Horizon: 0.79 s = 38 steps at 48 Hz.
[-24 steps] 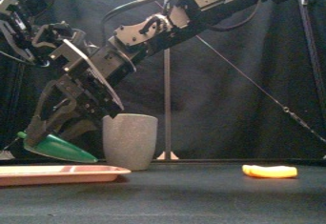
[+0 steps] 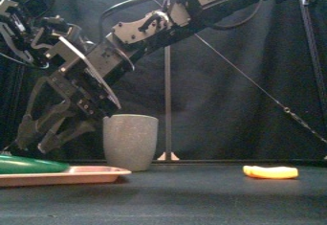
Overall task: Pick the green pepper then place it on the pink plate
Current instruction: Drop green pepper on the pink plate and return to neutral
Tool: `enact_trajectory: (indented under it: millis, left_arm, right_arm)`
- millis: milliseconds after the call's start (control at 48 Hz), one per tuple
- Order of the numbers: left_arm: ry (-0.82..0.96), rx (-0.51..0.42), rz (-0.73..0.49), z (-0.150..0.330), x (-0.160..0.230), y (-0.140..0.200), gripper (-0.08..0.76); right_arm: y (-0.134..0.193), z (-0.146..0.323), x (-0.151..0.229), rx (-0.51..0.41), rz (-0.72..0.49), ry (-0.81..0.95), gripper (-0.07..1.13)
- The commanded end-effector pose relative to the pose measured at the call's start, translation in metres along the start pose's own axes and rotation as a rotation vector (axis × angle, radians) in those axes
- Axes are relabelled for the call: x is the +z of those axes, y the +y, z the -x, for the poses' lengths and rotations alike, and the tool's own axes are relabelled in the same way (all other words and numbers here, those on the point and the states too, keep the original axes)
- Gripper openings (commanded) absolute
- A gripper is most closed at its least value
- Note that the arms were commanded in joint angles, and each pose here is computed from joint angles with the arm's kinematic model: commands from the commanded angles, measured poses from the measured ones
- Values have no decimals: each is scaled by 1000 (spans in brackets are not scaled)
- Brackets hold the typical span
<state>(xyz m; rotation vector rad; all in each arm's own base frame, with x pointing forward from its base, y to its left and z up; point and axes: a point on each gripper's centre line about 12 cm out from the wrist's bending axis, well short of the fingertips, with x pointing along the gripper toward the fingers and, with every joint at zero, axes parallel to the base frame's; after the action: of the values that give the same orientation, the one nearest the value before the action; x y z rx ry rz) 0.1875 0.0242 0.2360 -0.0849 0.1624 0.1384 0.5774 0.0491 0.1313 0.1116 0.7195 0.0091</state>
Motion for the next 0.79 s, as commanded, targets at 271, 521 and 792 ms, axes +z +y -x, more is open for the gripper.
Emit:
enact_trajectory:
  millis: [271, 521, 792]
  left_arm:
    - [-19, 3, 2, -1, 5, 0, 149]
    - [-17, 3, 2, -1, 5, 0, 149]
    - [-13, 6, -4, -1, 3, 1, 147]
  right_arm:
    - [14, 103, 57, 8, 125, -188, 826]
    - [10, 141, 42, 27, 155, -260, 826]
    - [-1, 181, 17, 76, 158, -428, 826]
